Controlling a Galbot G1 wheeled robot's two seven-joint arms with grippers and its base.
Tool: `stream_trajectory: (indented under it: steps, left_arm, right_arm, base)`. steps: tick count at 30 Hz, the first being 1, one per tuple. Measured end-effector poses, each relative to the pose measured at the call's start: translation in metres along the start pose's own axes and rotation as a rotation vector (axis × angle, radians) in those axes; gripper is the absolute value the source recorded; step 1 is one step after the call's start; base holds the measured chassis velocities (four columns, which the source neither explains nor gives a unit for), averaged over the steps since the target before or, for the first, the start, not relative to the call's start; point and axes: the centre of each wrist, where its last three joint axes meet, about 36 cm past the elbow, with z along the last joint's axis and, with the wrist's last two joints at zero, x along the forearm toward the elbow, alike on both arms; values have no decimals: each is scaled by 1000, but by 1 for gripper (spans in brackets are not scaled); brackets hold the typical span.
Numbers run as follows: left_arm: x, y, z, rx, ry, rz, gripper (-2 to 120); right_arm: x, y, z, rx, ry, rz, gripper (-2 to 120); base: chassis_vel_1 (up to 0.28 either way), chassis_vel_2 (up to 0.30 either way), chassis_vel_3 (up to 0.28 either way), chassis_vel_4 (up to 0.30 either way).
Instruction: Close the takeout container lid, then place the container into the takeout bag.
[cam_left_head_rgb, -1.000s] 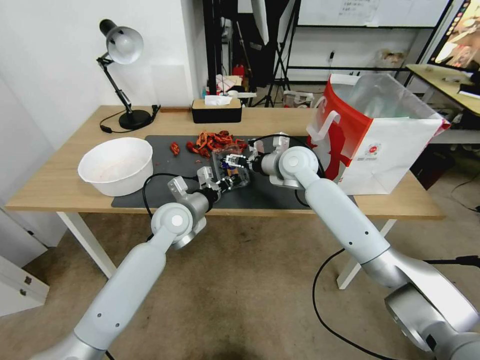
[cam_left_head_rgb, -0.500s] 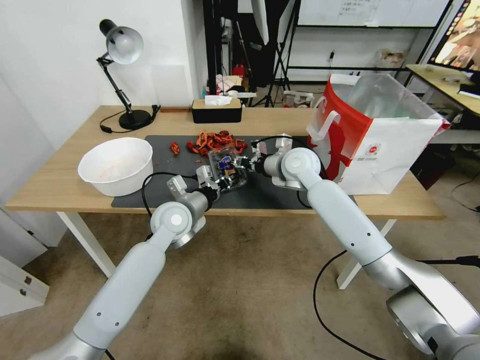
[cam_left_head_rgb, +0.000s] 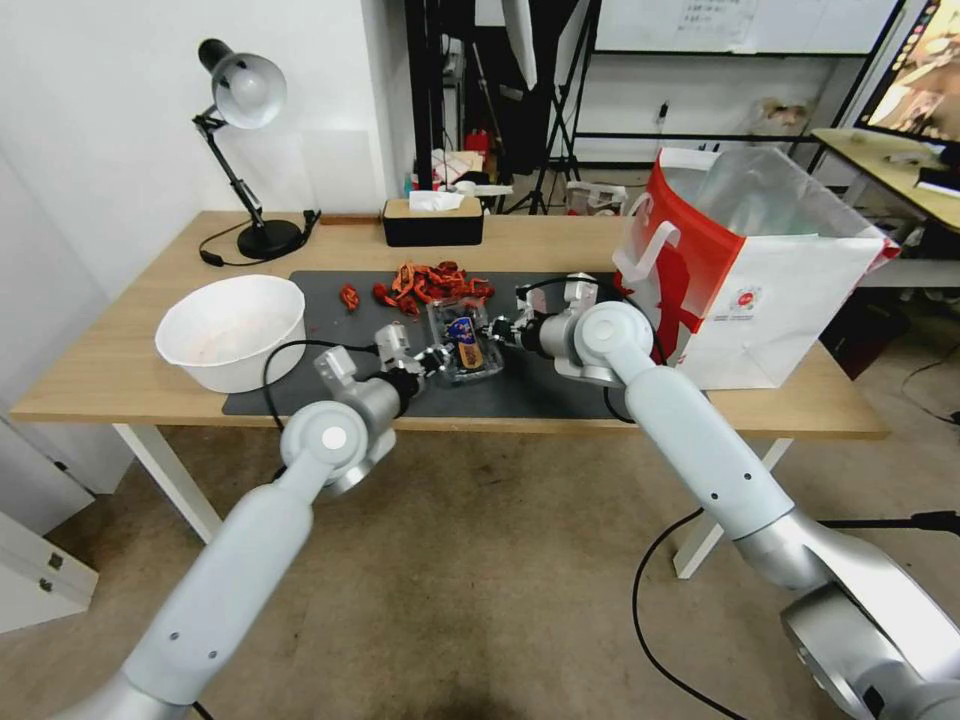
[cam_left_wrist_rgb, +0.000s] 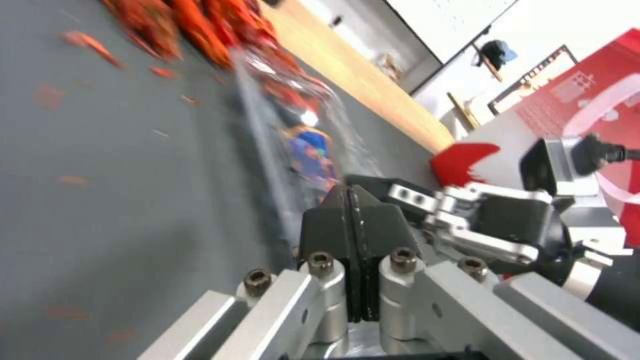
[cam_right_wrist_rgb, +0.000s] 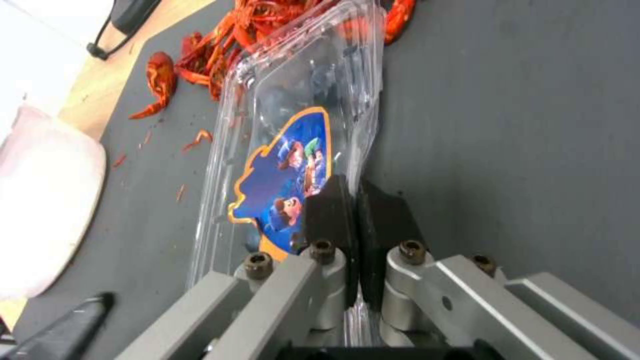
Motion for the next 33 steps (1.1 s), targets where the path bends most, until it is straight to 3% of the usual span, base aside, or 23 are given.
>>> stream_trajectory:
  steps: [4, 7, 8, 11, 13, 16, 21, 24, 26, 28, 33]
  left_arm:
    - [22, 8, -1, -52, -29, -10, 0]
    - [49, 16, 10, -175, -72, -17, 0]
    - [49, 16, 10, -175, -72, -17, 0]
    - [71, 25, 27, -316, -107, -31, 0]
    - [74, 26, 31, -347, -116, -29, 0]
    - [80, 28, 44, -421, -135, -24, 13]
    - [88, 35, 53, -484, -155, -42, 24]
    - [94, 44, 57, -560, -183, -65, 40]
    - [97, 47, 59, -582, -193, -74, 43]
    - [105, 55, 67, -657, -225, -106, 54]
    - [117, 64, 80, -730, -246, -160, 71]
  right_arm:
    - [2, -2, -1, -6, -5, -3, 0]
    - [5, -2, -3, -15, -10, -12, 0]
    - [5, -2, -3, -15, -10, -12, 0]
    - [10, -4, -3, -29, -18, -20, 0]
    - [16, -9, -1, -40, -23, -18, 0]
    - [33, -27, 2, -79, -43, 2, 0]
    - [38, -34, 3, -106, -54, -11, 0]
    - [46, -41, 4, -128, -71, -33, 0]
    - [47, -41, 4, -133, -73, -37, 0]
    - [50, -42, 3, -144, -81, -50, 0]
    - [59, -42, 0, -159, -99, -77, 0]
  base:
    - [0, 0, 0, 0]
    - [0, 0, 0, 0]
    - [0, 0, 0, 0]
    - [0, 0, 0, 0]
    - [0, 0, 0, 0]
    - [0, 0, 0, 0]
    - [0, 0, 0, 0]
    - [0, 0, 0, 0]
    - [0, 0, 0, 0]
    - [0, 0, 0, 0]
    - [0, 0, 0, 0]
